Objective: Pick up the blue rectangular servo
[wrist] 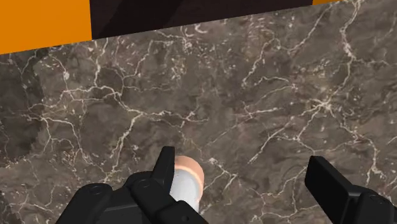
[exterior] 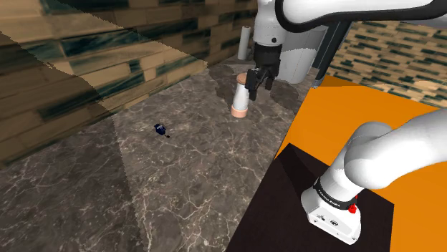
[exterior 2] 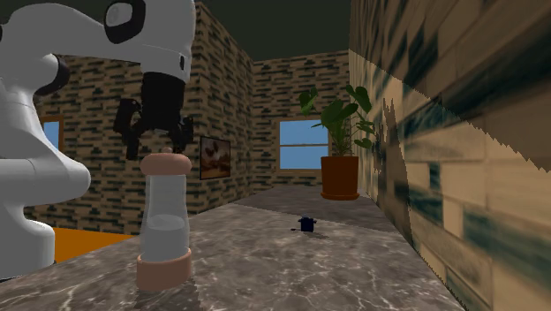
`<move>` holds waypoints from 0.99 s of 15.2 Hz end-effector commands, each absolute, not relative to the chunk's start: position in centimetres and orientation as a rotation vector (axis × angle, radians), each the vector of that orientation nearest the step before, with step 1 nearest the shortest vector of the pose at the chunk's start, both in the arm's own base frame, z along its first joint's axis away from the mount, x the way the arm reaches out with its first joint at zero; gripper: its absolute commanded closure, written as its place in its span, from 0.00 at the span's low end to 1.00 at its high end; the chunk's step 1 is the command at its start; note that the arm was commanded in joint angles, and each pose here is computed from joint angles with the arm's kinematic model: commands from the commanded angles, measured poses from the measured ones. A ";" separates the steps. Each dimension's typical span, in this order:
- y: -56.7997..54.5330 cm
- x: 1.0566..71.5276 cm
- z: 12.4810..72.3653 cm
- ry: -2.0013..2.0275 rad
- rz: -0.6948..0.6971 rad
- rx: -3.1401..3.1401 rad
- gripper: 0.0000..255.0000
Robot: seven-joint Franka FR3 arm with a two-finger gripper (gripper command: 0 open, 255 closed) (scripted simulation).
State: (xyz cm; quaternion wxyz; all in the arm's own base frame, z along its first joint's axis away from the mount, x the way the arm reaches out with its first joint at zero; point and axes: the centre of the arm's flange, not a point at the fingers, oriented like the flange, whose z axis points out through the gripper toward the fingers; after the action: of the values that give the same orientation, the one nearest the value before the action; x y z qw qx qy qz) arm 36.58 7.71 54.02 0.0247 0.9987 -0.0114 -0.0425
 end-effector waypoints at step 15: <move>23.3 49.8 48.1 0.069 -0.142 3.081 0.00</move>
State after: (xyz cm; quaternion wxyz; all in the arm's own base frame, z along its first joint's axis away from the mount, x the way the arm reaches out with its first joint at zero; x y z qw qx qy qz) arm 49.15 22.52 48.42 0.0281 0.9983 0.0205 -0.0458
